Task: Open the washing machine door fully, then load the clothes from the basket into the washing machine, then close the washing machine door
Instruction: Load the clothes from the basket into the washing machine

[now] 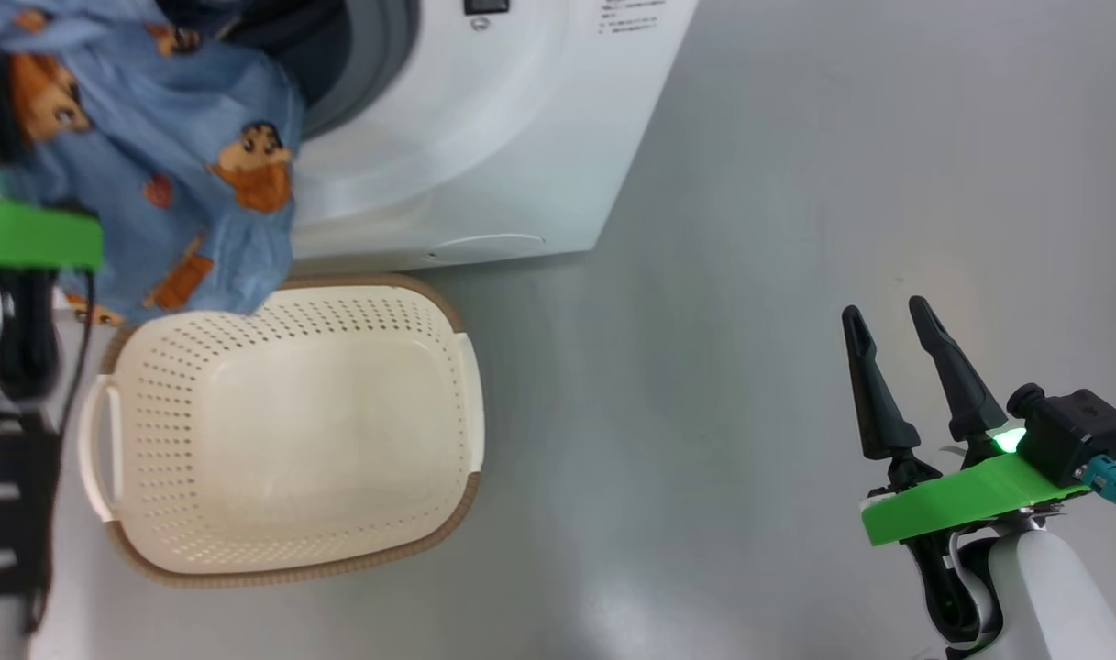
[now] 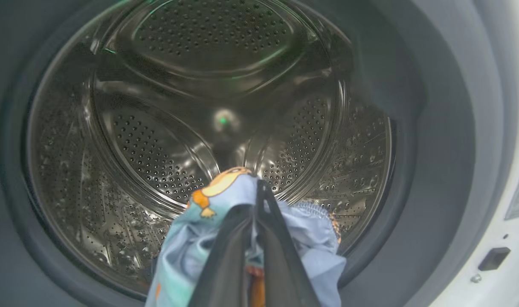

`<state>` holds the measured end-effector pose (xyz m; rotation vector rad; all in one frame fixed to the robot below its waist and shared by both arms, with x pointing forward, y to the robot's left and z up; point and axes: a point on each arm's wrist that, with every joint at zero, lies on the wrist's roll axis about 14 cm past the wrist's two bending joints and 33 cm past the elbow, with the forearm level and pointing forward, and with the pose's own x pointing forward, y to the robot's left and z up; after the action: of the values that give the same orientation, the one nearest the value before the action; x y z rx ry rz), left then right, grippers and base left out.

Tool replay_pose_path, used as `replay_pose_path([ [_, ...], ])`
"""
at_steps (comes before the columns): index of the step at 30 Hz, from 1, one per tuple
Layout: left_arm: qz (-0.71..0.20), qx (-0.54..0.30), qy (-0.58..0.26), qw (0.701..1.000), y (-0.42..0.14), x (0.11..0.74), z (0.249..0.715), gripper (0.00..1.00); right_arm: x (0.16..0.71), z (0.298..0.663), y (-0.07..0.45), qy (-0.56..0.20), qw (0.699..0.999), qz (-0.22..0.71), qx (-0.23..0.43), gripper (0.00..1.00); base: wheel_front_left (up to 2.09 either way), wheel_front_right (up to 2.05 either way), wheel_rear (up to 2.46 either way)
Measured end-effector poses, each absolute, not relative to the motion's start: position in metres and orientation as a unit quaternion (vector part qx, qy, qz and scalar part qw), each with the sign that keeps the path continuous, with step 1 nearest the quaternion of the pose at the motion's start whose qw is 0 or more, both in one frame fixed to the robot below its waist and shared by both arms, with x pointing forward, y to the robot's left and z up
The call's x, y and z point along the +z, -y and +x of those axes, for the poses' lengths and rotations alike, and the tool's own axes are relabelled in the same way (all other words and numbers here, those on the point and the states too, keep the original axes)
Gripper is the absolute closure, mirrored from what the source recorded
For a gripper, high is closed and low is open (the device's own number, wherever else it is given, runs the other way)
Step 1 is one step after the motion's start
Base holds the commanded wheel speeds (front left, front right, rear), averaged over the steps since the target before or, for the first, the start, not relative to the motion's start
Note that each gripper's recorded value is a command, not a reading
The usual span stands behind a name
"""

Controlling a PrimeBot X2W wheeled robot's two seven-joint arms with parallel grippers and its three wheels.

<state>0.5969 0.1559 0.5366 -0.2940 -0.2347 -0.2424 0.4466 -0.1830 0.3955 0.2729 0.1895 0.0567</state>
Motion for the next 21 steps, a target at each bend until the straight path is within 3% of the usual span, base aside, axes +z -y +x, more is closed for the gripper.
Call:
replay_pose_path([
  [21, -0.112, -0.116, -0.032, 0.986, -0.132, 0.44, 0.692, 1.0, 0.371, 0.451, 0.194, -0.118, 0.984, 0.137, 0.0, 0.0, 0.0, 0.0, 0.0],
])
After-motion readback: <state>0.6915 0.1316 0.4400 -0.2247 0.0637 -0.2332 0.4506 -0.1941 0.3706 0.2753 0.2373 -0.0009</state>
